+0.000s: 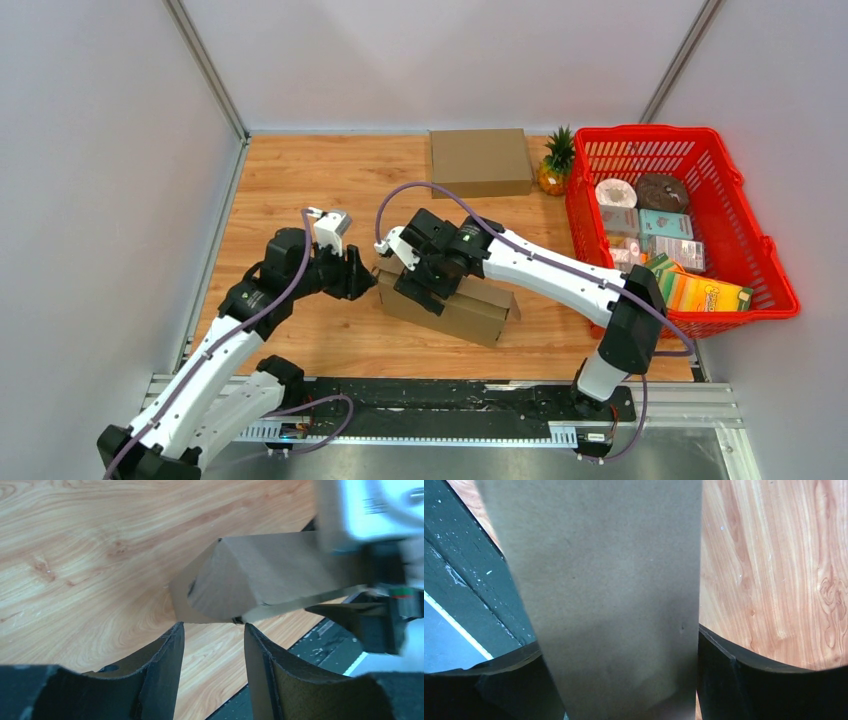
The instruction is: Fold the paper box
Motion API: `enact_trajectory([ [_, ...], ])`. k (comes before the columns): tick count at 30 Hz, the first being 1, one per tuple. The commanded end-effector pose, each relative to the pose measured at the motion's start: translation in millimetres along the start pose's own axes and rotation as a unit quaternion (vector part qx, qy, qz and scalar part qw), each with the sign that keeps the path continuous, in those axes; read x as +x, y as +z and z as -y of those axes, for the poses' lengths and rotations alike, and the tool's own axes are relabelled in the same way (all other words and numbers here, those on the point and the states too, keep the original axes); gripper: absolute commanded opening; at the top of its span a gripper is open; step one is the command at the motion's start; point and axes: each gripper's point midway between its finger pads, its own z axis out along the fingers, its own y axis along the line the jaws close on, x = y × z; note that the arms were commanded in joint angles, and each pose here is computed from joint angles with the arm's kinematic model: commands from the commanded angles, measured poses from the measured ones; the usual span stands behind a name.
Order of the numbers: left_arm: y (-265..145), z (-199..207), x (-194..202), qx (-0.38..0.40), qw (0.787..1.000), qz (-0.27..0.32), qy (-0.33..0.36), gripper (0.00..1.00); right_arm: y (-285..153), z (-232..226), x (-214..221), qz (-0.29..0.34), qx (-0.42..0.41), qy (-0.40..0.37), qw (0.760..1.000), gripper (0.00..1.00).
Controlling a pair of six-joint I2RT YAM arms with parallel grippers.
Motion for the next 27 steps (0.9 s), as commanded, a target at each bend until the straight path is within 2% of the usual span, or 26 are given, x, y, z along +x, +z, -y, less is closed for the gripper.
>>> enact_trajectory([
  [1,6,0,-30,-0.014,0.998,0.033,0.050,0.56,-21,4,-21,0.061,0.004,0.007,0.998,0.80],
  [8,9,0,-44,-0.017,0.996,0.049,0.067,0.56,-46,9,-25,0.098,0.018,0.020,0.995,0.91],
  [14,15,9,-45,0.009,0.997,0.038,0.069,0.51,-56,11,-23,0.114,0.023,0.034,0.993,0.93],
  [20,15,14,-52,0.014,0.996,0.040,0.074,0.38,-47,12,-18,0.104,0.025,0.038,0.994,0.93],
  [27,10,19,-62,0.012,0.995,0.048,0.084,0.13,-40,19,-16,0.099,0.047,0.044,0.993,0.94],
])
